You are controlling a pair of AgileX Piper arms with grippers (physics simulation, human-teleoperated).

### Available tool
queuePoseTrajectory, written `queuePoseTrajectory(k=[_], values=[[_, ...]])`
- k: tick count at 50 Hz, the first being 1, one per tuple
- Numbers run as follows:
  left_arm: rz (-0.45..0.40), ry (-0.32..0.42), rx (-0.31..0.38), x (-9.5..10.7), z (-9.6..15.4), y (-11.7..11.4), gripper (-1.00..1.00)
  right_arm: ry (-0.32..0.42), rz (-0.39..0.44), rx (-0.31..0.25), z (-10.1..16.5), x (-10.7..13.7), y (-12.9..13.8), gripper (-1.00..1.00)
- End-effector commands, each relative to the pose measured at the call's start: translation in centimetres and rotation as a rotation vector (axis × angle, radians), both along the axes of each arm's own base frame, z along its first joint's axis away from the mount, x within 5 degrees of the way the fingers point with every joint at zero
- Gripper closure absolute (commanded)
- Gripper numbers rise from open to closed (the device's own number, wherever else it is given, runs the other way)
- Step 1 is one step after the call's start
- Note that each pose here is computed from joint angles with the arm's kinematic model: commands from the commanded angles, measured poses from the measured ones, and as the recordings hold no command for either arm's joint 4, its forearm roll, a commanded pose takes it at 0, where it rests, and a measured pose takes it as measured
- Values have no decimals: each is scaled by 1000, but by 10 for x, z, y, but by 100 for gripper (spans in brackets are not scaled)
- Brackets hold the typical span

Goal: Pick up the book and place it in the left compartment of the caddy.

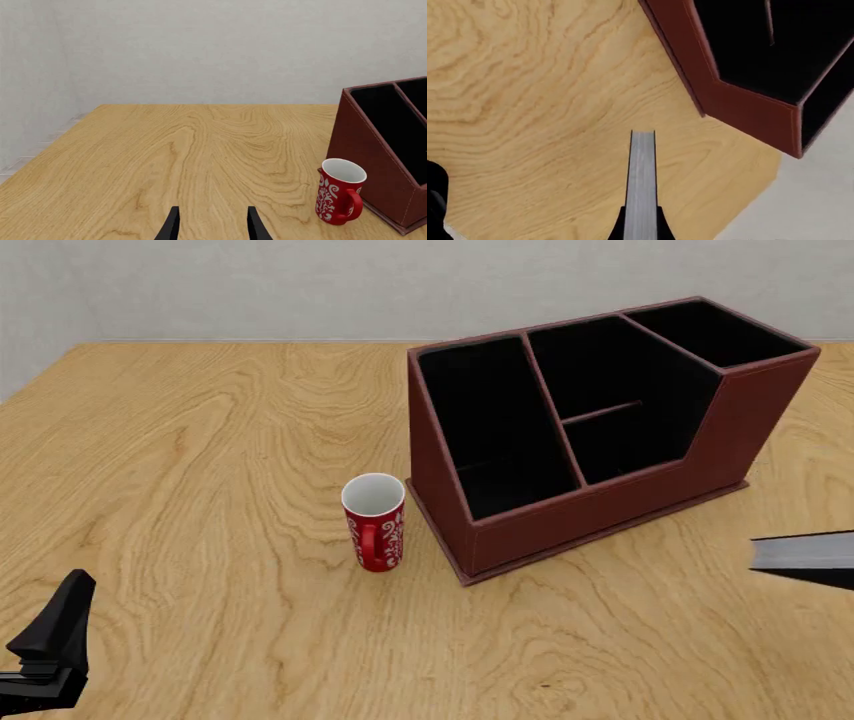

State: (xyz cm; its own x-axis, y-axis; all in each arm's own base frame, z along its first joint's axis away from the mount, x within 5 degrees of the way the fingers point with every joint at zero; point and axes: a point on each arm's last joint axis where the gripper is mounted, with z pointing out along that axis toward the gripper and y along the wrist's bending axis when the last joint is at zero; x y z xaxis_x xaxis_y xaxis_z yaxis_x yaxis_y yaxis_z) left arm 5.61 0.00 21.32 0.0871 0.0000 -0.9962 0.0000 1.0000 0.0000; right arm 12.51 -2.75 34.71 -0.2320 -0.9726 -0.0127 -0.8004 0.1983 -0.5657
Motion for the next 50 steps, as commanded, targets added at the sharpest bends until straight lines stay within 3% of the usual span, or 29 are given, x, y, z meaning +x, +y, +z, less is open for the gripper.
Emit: queuePoseTrajectory(k=[1,14,22,23,24,29,32,33,34,41,42,47,48,50], values=[[0,0,0,0,0,0,-100,-58,-35,53,24,-11,9,100],[0,0,0,0,0,0,-100,-101,-44,153,31,-15,23,100],[0,0,0,0,0,0,-100,-128,-24,253,42,-15,39,100],[0,0,0,0,0,0,-100,-125,-72,285,46,-8,39,100],[0,0,0,0,0,0,-100,-133,-10,249,42,-17,39,100],[0,0,0,0,0,0,-100,-142,-11,285,49,-16,44,100],[0,0,0,0,0,0,-100,-154,-6,335,59,-12,51,100],[0,0,0,0,0,0,-100,-148,-41,369,62,-7,53,100],[0,0,0,0,0,0,-100,-151,2,342,59,-12,52,100],[0,0,0,0,0,0,-100,-144,-25,383,65,-5,57,100],[0,0,0,0,0,0,-100,-133,-59,390,63,0,56,100],[0,0,0,0,0,0,-100,-125,-36,394,64,1,60,100],[0,0,0,0,0,0,-100,-117,-50,415,66,6,63,100],[0,0,0,0,0,0,-100,-108,-62,397,62,9,61,100]])
